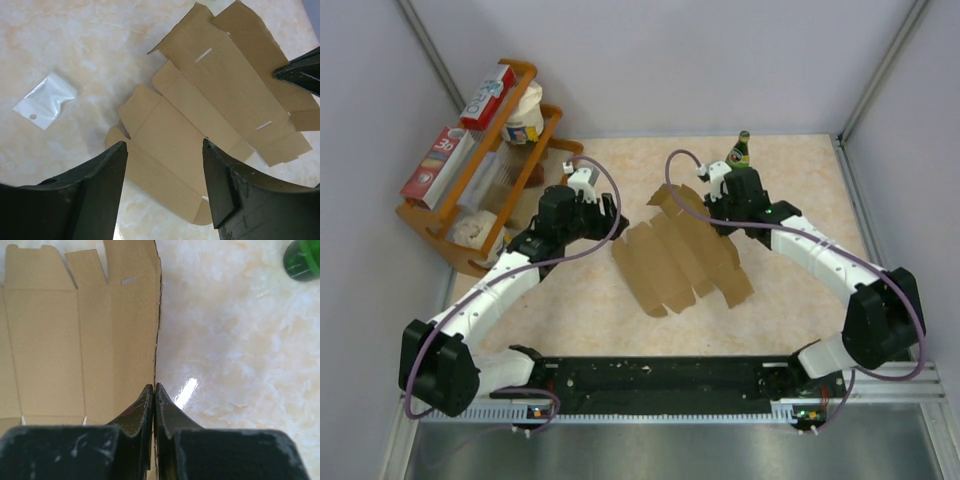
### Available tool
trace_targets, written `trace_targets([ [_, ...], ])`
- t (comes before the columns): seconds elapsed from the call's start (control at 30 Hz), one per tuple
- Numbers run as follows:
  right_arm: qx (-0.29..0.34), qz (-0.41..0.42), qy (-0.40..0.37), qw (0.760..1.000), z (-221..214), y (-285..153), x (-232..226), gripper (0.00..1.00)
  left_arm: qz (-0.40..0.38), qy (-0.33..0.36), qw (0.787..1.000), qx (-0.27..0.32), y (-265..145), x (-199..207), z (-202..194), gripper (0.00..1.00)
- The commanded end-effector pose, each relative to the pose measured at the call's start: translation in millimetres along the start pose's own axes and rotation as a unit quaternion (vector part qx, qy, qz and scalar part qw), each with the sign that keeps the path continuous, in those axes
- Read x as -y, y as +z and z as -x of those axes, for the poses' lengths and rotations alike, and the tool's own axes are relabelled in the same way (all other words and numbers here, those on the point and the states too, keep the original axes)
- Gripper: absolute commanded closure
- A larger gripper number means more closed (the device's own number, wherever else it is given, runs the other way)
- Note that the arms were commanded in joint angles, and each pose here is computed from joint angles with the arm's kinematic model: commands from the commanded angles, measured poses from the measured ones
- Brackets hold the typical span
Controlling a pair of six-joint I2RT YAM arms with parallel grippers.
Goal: Fold the paper box
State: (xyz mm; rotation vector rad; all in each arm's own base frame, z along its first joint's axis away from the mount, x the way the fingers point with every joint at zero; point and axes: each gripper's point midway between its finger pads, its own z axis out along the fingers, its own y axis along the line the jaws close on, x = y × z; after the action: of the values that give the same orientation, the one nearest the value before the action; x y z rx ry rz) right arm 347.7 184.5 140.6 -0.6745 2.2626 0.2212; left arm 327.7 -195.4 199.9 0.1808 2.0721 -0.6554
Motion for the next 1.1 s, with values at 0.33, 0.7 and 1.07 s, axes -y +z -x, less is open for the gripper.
trace_targets([
  [0.33,0.073,0.094,-0.052,0.991,18,-47,-46,1.0,-0.192,0.032,0.981,0.008,26,55,-2,0.52],
  [0.7,0.006,0.132,-0.059,0.99,0,-46,-56,1.0,-0.213,0.056,0.975,-0.035,45,58,-42,0.49],
  [1.07,0.003,0.157,-0.064,0.986,3,-57,-64,1.0,-0.22,0.071,0.97,-0.07,58,51,-79,0.38],
])
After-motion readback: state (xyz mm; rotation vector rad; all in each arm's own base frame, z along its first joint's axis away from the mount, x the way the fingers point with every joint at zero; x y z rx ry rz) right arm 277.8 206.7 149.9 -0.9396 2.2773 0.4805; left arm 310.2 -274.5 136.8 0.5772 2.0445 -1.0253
